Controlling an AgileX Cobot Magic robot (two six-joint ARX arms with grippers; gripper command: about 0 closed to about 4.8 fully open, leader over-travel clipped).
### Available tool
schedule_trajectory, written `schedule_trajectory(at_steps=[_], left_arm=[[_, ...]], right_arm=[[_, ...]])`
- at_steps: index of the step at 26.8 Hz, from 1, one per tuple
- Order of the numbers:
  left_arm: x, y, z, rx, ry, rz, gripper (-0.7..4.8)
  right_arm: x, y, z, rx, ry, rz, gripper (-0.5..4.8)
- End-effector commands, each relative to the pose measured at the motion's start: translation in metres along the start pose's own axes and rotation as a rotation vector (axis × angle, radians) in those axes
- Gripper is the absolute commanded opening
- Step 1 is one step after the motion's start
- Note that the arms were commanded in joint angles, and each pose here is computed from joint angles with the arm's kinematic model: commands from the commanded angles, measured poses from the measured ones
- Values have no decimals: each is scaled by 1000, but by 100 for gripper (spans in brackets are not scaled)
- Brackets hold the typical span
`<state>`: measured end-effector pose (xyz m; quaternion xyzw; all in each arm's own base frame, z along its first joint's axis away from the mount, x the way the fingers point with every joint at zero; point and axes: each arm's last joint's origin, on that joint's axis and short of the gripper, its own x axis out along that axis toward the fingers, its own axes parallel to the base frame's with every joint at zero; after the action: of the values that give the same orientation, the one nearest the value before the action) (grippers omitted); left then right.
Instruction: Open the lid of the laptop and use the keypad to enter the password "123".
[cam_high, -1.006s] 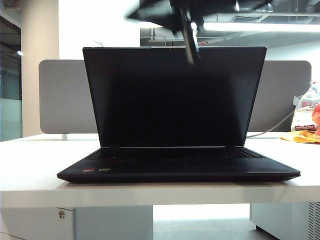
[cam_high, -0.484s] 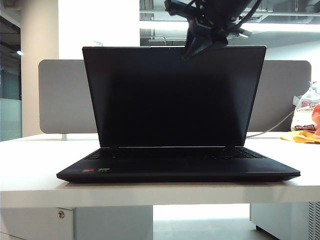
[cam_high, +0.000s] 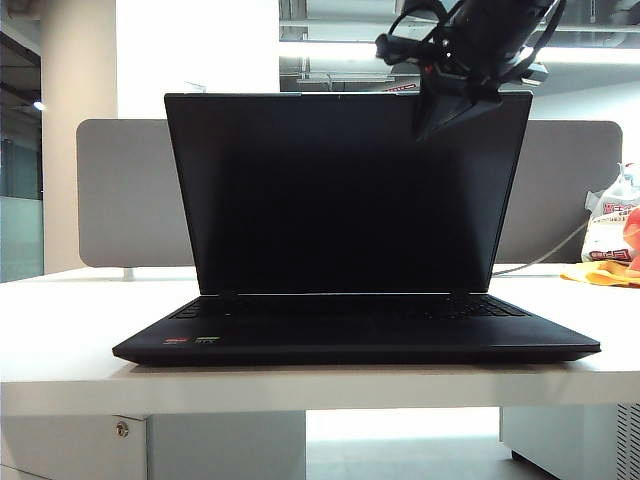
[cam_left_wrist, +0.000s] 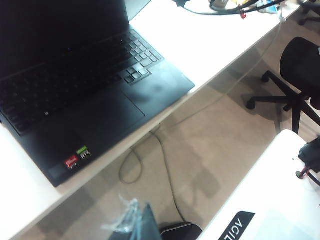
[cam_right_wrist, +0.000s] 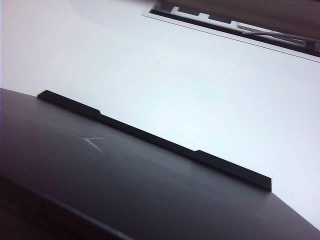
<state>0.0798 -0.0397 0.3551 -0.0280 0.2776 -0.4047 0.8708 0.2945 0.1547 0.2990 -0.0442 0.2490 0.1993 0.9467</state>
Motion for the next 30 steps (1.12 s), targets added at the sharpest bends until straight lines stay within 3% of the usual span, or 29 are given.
schedule_trajectory(at_steps=[1, 9, 16, 30], left_arm=[[-1, -1, 2, 12, -13, -5, -6], [-1, -1, 2, 12, -13, -4, -6], [-1, 0, 2, 8, -13, 0, -6], [3, 3, 3, -12, 8, 27, -6]], right_arm=[[5, 1, 3, -11, -32, -10, -6], [8, 0, 13, -29, -93, -44, -6], [20, -7, 48, -36, -134, -62, -6], [64, -35, 73, -1, -146, -86, -6]])
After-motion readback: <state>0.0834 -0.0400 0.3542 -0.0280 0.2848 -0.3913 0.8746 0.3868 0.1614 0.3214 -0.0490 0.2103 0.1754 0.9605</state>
